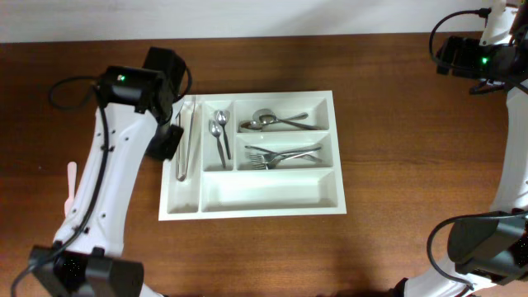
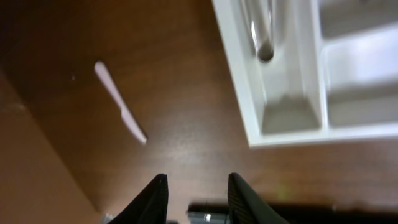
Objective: Pack container
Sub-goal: 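Withdraw the left gripper and move it over the white plastic knife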
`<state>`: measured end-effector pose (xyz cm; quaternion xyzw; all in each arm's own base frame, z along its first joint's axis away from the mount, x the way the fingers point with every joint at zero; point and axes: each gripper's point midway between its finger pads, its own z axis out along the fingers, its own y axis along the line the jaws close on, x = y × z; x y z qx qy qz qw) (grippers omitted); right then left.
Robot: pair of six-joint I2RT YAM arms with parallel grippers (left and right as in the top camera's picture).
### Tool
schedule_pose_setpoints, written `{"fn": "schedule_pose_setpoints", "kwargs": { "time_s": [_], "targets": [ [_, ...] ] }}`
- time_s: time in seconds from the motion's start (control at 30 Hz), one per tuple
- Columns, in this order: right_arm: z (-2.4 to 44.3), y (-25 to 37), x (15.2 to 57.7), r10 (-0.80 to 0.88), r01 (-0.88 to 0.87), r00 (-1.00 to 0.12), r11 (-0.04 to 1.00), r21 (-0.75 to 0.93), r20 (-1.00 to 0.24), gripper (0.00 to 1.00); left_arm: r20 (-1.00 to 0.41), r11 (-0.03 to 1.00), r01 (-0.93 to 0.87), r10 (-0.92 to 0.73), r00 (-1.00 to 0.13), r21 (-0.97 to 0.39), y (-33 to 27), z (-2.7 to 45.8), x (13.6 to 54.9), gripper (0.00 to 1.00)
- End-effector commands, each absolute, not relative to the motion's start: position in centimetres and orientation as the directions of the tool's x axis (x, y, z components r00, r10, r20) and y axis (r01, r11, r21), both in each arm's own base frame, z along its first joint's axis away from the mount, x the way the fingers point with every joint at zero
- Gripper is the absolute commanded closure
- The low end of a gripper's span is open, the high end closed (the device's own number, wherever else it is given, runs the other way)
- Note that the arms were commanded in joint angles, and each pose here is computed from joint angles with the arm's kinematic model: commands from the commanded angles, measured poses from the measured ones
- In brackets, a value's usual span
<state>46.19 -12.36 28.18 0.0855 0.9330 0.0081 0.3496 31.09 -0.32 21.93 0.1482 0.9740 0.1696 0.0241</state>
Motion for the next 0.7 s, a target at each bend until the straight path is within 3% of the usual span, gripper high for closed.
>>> {"fn": "schedule_pose_setpoints", "kwargs": {
  "time_s": [0.0,0.17,0.37,0.5,0.67],
  "targets": [
    [27.9,-12.2,46.3,0.175,0.153,-0.742,0.984,0.090,-0.647,0.01,-0.094,0.908,0.205,0.255,-0.962,0.365,1.3,25.2,29.5,0.67],
    [27.9,-12.2,46.3,0.175,0.153,-0.742,0.984,0.090,-0.647,0.01,-0.216,0.943,0.078,0.154,-0.964,0.323,3.7,27.1,26.5,0.66],
    [27.9,-12.2,46.3,0.175,0.153,-0.742,0.984,0.090,-0.647,0.01,-0.384,0.970,-0.109,-0.018,-0.923,0.215,6.5,27.1,24.4,0.44],
    [27.9,-12.2,46.3,0.175,0.153,-0.742,0.984,0.090,-0.647,0.01,-0.387,0.973,-0.152,-0.076,-0.919,0.171,7.2,24.9,24.0,0.37],
    [27.9,-12.2,46.3,0.175,0.153,-0.742,0.984,0.090,-0.647,0.01,-0.331,0.978,-0.142,-0.085,-0.940,0.154,7.2,21.6,24.3,0.36]
  ]
}}
